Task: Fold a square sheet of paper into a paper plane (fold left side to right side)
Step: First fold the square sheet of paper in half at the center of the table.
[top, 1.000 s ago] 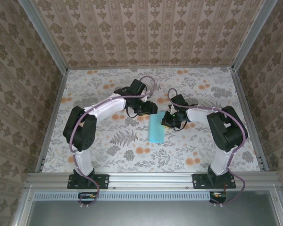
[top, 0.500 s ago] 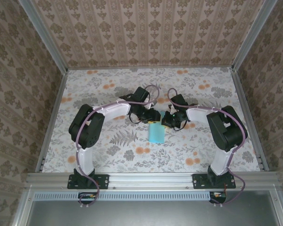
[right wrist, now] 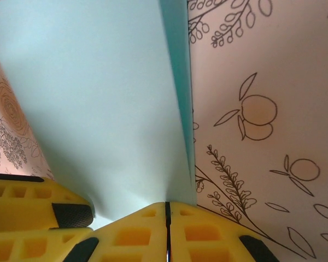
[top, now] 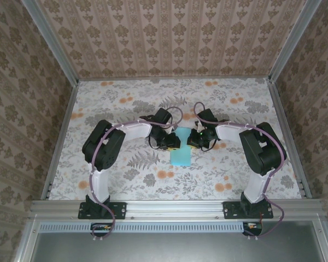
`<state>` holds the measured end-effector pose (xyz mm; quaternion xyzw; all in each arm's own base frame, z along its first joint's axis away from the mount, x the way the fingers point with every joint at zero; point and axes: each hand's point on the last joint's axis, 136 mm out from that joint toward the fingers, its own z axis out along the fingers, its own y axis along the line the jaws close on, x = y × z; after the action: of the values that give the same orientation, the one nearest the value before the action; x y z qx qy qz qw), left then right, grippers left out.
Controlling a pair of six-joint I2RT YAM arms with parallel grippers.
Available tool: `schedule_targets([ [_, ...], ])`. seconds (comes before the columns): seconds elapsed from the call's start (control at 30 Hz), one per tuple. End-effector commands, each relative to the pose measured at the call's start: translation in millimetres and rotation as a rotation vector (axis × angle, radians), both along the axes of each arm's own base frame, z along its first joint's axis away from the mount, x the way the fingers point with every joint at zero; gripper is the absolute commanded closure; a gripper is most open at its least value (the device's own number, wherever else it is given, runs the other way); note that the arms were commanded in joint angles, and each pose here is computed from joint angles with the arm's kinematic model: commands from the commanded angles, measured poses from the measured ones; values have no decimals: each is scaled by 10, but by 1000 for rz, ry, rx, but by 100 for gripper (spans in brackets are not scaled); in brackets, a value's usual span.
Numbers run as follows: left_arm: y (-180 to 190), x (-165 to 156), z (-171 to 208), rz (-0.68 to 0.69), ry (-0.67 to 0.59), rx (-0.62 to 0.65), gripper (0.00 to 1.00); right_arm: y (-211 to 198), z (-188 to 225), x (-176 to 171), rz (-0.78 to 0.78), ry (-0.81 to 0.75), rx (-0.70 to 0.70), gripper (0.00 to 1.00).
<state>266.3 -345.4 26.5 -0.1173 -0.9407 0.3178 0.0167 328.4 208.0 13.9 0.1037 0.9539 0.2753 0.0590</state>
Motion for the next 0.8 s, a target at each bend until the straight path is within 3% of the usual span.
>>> schedule_targets([
  [0.0, 165, -98, -189, 4, 30, 82, 76, -159, -284, -196, 1, 97, -109, 91],
  [0.4, 474, -112, -128, 67, 26, 82, 82, -175, -304, -206, 6, 103, -121, 91],
  [0.63, 208, 49, 305, 33, -88, -91, 83, -140, -276, -176, 7, 92, -102, 91],
  [0.77, 16, 53, 316, 1, -90, -132, 82, -138, -277, -176, 7, 92, -101, 91],
])
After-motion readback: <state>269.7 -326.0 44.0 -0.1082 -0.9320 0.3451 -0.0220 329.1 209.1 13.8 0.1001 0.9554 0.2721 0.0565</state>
